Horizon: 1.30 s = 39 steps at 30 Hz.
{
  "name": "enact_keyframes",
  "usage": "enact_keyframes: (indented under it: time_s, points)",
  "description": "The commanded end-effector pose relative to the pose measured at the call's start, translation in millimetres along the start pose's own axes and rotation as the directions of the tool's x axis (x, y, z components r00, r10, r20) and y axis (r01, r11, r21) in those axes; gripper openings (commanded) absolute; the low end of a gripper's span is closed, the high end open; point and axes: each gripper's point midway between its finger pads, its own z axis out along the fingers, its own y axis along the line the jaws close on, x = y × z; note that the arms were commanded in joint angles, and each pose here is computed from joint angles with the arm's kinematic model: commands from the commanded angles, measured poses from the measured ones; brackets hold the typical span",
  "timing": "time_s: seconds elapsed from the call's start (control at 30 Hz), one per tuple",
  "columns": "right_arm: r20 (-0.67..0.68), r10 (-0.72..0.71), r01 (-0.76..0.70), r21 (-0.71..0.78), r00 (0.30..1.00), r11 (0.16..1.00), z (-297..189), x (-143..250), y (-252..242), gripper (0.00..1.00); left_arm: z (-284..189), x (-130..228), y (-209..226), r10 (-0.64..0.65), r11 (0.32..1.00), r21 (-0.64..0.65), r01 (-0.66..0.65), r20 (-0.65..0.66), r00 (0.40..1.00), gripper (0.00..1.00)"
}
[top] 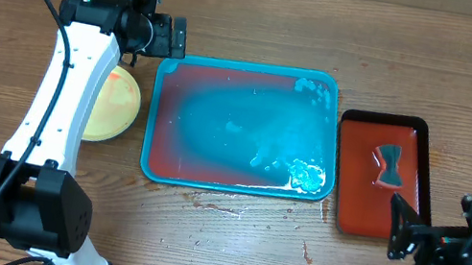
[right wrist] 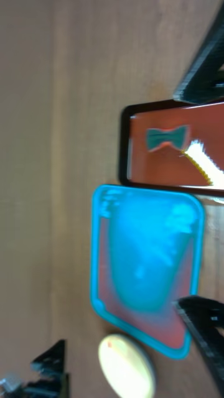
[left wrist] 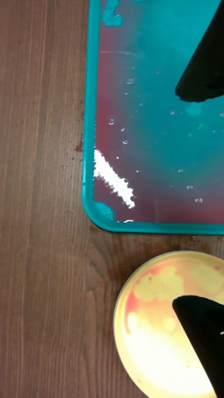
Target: Clean dirty plates on tray and stack at the side
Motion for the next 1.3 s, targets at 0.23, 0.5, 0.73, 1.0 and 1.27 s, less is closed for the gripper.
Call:
enact_keyframes:
  time_s: [0.23,0.5,0.73,1.0,1.27]
  points:
    - [0.241,-0.020,0.018,0.011,0.970,1.000,60.7,46.0,-15.8,1.00,3.3,-0.7,-0.5,0.020,1.000,-0.002,-0.020,-0.003,1.000,1.00]
    - [0.382,-0.035,0.042,-0.011,0.923,0.999,101.9,74.1,-21.3,1.00,3.3,-0.7,-0.6,0.020,1.000,-0.002,-0.020,-0.003,1.000,1.00]
    - [0.441,-0.043,0.064,-0.033,0.896,0.997,119.8,105.3,-22.6,1.00,3.3,-0.7,-0.6,0.021,1.000,-0.002,-0.021,-0.003,1.000,1.00]
    - [0.411,-0.038,0.055,-0.029,0.911,0.998,132.2,122.1,-26.4,1.00,3.3,-0.7,-0.6,0.020,1.000,-0.002,-0.020,-0.003,1.000,0.99]
    - [0.411,-0.036,0.054,-0.031,0.911,0.998,132.1,122.1,-26.0,1.00,3.3,-0.7,-0.6,0.020,1.000,-0.002,-0.020,-0.003,1.000,1.00]
